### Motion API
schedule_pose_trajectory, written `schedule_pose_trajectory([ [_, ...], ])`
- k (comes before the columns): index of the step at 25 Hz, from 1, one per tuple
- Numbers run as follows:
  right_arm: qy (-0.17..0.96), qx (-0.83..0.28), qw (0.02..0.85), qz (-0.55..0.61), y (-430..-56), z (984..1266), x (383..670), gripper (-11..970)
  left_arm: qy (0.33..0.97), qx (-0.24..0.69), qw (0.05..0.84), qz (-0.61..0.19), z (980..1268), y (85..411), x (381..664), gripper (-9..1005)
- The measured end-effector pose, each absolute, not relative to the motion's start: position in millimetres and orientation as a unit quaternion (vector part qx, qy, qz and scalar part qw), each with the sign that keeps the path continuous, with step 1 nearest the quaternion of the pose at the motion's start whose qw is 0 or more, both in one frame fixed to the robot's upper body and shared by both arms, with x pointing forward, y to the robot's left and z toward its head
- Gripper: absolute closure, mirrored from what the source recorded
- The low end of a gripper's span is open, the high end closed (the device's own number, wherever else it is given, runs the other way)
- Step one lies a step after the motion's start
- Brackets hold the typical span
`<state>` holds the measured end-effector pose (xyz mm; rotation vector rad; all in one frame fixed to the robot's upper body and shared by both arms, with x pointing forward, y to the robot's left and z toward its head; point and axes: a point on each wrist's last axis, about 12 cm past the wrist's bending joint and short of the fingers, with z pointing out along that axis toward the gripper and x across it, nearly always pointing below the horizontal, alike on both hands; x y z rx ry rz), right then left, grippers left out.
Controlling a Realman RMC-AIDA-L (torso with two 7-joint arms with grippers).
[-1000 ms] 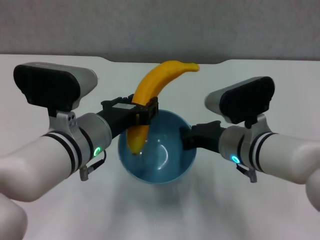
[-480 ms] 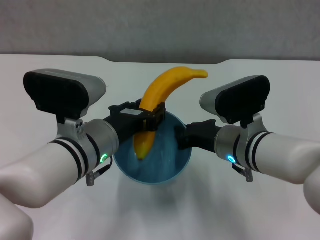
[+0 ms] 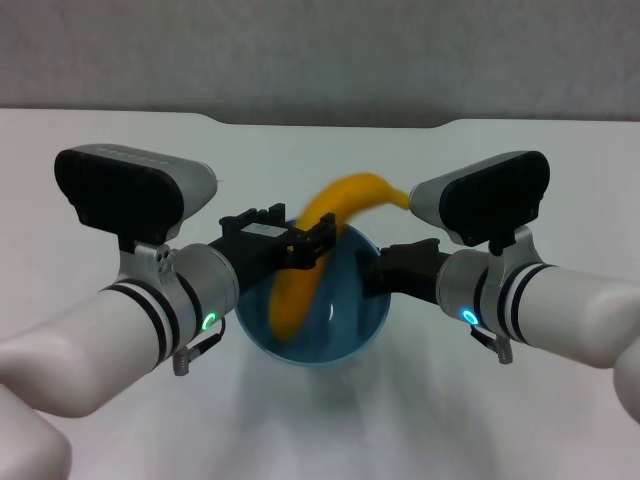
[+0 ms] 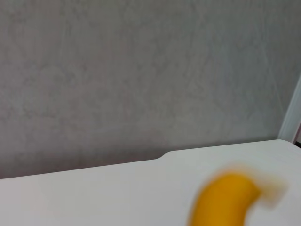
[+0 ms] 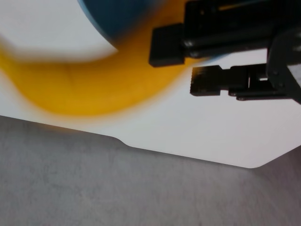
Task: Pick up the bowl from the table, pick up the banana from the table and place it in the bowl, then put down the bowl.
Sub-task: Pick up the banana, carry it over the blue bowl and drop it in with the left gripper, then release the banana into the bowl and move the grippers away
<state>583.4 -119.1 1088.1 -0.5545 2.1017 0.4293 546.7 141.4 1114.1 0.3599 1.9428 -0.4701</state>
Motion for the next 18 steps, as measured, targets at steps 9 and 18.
schedule_pose_trajectory([
  [9, 0.852, -0.219, 0.444, 0.169, -122, 1087, 585, 924, 0.814, 0.152, 0.526, -0.196, 1113, 141, 547, 252],
  [18, 0.873, -0.199, 0.419, 0.154, -133, 1092, 592, 924, 0.832, 0.078, 0.528, -0.152, 1104, 192, 550, 86],
])
